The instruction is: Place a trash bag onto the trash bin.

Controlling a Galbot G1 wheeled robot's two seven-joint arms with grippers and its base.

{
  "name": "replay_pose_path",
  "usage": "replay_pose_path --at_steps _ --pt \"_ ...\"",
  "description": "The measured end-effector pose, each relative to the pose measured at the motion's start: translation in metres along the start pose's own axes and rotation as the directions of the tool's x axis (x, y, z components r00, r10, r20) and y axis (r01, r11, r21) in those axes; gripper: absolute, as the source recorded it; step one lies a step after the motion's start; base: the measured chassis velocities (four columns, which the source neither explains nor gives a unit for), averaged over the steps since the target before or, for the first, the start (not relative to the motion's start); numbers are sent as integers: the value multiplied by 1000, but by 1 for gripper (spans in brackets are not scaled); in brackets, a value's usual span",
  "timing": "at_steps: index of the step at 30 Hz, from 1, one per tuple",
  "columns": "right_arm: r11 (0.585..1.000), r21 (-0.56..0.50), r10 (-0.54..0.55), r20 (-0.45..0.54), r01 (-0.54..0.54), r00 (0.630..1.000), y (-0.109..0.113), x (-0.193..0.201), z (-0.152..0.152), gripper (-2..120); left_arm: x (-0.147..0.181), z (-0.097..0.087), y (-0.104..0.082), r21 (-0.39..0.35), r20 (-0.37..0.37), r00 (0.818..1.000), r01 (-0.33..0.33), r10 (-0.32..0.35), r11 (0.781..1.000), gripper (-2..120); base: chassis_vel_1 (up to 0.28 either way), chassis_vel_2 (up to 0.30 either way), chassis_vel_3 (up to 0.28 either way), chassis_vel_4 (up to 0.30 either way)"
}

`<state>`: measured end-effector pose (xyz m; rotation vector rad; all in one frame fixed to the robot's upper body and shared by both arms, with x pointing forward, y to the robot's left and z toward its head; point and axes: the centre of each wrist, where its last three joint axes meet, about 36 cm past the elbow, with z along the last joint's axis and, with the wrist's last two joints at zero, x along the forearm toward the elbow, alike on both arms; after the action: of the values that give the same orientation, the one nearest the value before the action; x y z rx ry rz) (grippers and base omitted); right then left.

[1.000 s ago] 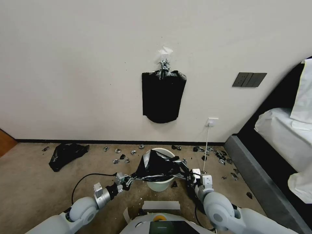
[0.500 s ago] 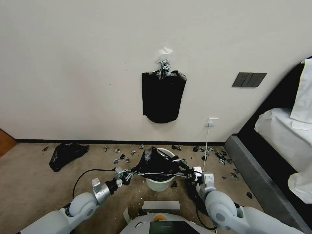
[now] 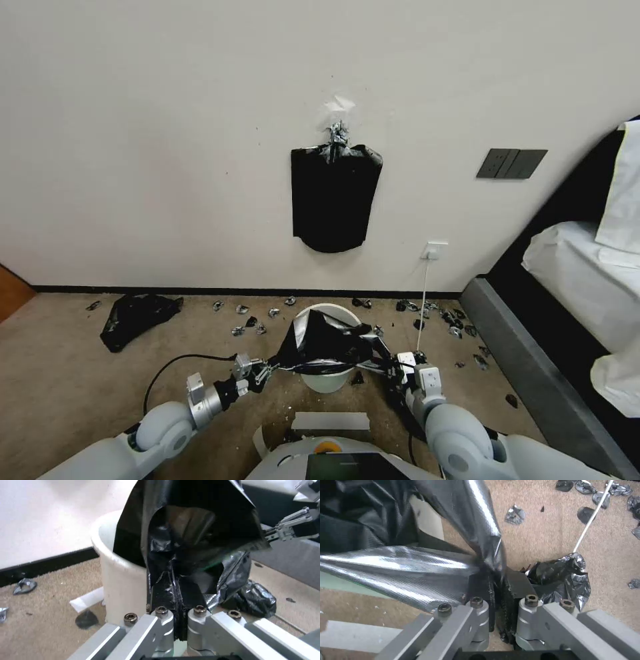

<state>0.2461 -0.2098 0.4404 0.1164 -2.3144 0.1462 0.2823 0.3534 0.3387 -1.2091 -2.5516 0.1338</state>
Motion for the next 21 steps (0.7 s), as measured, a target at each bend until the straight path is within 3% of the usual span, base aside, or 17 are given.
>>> replay_pose_path --at_steps 12,21 --pt "997 79 5 -23 -3 1000 2 -12 19 7 0 11 -1 4 -17 1000 -3 3 1000 0 0 0 0 0" --pt "993 114 29 -8 -28 1000 2 -37 22 7 -8 29 5 -10 -32 999 23 -23 1000 0 0 0 0 0"
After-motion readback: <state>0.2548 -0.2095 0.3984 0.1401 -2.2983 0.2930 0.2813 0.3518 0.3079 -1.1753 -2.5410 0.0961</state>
